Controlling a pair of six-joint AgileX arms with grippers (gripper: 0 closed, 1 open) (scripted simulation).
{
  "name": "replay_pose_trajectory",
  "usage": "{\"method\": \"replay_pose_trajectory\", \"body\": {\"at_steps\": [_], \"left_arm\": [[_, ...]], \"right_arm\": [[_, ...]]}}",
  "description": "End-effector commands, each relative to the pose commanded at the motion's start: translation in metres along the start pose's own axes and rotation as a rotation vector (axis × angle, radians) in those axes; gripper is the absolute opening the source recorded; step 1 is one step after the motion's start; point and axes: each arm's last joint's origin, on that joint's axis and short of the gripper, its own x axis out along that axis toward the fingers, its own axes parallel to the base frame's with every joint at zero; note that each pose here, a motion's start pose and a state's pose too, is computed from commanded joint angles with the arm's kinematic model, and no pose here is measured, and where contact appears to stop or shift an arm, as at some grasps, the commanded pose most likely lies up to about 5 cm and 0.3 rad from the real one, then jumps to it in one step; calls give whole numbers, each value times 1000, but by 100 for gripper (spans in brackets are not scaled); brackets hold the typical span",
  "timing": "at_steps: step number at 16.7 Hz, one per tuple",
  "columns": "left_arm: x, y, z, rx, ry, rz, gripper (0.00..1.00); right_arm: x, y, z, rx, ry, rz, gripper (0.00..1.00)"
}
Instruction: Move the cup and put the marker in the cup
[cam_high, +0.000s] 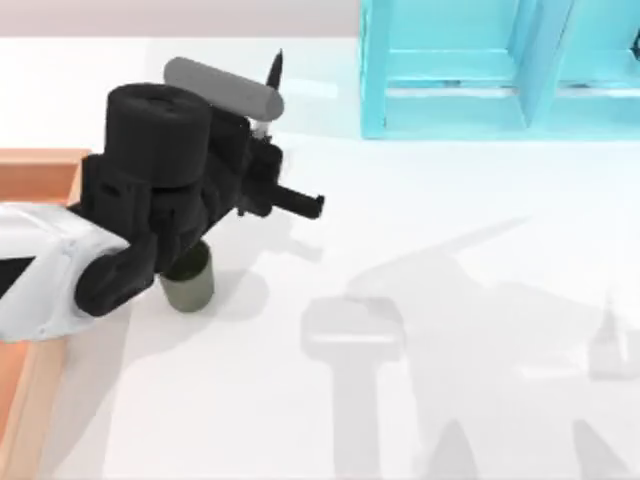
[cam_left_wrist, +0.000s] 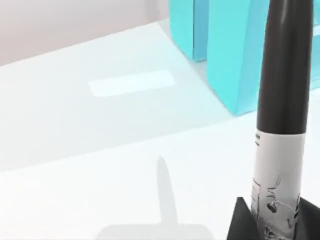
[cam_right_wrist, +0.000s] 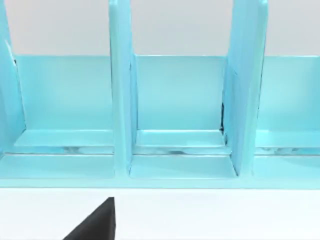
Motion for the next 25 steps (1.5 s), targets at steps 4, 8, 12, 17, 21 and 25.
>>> {"method": "replay_pose_trajectory", "body": {"at_steps": [4, 8, 12, 17, 21, 25], "left_arm": [[-39, 19, -19, -13, -214, 47, 0], [-76, 29, -38, -31, -390, 83, 0], [-102, 33, -53, -53, -512, 96, 0], [-118, 33, -63, -72, -582, 92, 0], [-118, 33, -63, -74, -587, 91, 0], [-116, 33, -61, -72, -591, 88, 0]], "right_arm": [[0, 0, 0, 0, 0, 0, 100], [0, 0, 0, 0, 0, 0, 100], [0, 0, 0, 0, 0, 0, 100], [0, 0, 0, 0, 0, 0, 100], [0, 0, 0, 0, 0, 0, 100], [0, 0, 0, 0, 0, 0, 100]]}}
